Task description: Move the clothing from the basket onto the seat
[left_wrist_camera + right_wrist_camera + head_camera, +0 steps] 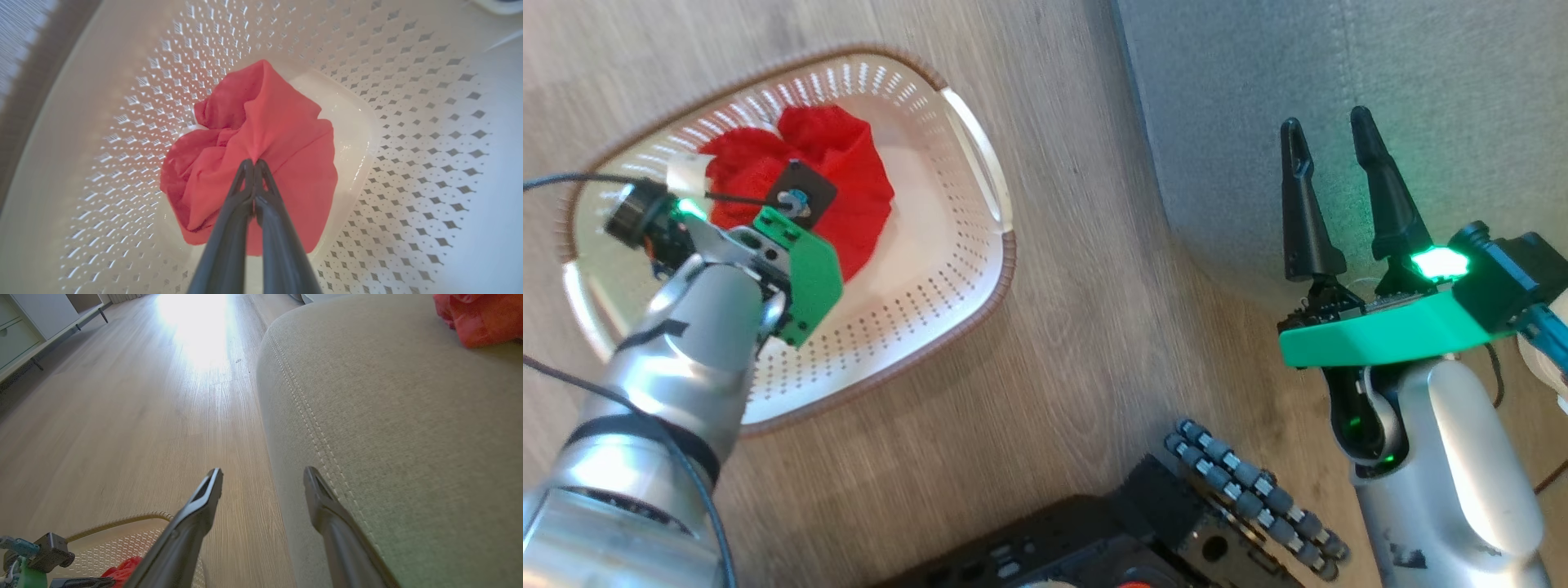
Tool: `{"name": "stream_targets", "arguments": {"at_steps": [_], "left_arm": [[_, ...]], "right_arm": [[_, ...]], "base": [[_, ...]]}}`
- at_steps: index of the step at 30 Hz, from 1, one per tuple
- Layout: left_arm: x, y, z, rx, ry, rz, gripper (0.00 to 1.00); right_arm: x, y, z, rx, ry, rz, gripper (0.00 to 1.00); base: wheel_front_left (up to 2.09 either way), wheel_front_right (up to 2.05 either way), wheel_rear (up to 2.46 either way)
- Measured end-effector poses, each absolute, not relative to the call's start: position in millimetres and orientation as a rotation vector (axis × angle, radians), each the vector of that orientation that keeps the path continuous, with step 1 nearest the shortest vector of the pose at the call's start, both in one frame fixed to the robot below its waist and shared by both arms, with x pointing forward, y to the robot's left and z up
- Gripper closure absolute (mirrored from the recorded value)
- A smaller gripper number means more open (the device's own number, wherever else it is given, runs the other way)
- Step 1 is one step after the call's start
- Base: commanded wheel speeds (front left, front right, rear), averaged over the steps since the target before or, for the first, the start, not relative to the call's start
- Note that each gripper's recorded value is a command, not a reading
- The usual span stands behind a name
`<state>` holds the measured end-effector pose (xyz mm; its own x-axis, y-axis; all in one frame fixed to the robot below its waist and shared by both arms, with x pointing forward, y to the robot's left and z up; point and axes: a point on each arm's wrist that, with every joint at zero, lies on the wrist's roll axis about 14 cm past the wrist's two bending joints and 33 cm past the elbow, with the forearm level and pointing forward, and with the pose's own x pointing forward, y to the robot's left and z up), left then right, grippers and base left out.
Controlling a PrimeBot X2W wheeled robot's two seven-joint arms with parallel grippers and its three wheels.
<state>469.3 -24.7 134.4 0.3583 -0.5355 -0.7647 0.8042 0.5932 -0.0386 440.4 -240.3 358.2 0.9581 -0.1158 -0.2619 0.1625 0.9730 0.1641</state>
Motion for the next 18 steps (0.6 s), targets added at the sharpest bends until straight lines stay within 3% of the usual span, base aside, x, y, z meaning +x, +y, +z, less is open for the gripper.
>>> {"name": "stream_targets", "arguments": {"at_steps": [10,18], "left_arm": [[468,-20,200,0.284,0.731,-0.796,1.00],[486,-20,271,0.211,0.543,-0.721,1.00]], "right_arm": [[444,-233,403,0.174,0.148,-0.106,0.00],[441,-222,424,0.180,0.100,-0.074,0.00]], "base": [[0.00,0.00,0.00],[0.00,0.00,0.00]]}}
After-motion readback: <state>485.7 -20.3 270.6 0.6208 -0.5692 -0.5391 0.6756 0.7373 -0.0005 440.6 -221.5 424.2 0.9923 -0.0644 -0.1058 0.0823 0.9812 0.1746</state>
